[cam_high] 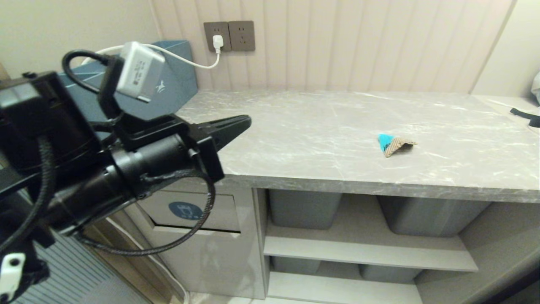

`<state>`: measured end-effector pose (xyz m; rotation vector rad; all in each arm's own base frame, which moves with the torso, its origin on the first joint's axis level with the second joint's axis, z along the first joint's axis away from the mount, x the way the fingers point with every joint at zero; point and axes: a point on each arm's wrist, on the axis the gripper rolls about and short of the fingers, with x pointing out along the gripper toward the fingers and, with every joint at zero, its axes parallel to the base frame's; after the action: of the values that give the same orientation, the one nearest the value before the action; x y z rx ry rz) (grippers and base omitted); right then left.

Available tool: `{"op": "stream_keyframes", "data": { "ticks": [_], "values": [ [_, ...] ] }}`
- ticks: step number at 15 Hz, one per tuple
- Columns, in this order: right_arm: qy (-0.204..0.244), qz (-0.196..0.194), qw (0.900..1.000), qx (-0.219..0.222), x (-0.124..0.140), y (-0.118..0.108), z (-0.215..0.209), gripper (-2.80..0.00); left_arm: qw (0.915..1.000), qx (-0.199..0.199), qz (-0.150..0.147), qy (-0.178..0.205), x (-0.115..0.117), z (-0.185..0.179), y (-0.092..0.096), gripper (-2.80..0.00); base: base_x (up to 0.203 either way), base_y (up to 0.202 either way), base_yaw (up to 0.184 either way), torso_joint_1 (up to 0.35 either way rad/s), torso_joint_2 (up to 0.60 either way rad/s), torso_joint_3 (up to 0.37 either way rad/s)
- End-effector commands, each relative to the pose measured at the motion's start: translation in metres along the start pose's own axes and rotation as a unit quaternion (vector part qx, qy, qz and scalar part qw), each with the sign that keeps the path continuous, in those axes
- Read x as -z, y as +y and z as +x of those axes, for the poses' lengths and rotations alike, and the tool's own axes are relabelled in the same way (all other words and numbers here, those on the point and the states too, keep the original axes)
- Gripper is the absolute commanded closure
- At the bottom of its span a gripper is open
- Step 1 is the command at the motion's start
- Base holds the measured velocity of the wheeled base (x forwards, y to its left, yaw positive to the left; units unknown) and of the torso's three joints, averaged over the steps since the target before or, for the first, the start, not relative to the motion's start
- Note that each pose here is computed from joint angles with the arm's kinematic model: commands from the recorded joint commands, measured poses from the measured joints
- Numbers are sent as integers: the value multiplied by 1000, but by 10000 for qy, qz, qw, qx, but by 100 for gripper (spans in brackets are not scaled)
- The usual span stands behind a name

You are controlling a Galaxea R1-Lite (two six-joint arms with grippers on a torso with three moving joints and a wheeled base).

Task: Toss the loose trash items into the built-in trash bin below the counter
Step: Pick up the garbage

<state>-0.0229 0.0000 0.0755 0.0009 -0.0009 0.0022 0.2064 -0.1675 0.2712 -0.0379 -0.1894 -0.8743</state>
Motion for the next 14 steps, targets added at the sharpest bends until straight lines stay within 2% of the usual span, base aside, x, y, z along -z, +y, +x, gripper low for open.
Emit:
{"op": "stream_keyframes", "data": {
  "ticks": [1,2,5,9,11,14],
  "values": [
    [-3,3,10000,-5,0,0,0,0,9997,182,31,178,19,38,-3,0,0,0,0,226,-492,-279],
    [-3,-14,10000,-7,0,0,0,0,9995,260,93,144,20,49,-7,0,0,0,0,228,-532,-290],
    [-8,-21,10000,-7,0,0,0,0,9983,483,165,279,52,104,-15,0,0,0,0,240,-527,-287],
    [-3,17,10000,10,0,0,0,0,9962,841,245,31,74,168,-41,0,0,0,0,250,-543,-293],
    [-3,19,10000,9,0,0,0,0,9945,1002,318,24,89,194,-54,0,0,0,0,116,-240,-122],
    [-3,26,10000,11,0,0,0,0,9907,1269,300,392,122,216,-74,0,0,0,0,28,-61,-36]
  ]
}}
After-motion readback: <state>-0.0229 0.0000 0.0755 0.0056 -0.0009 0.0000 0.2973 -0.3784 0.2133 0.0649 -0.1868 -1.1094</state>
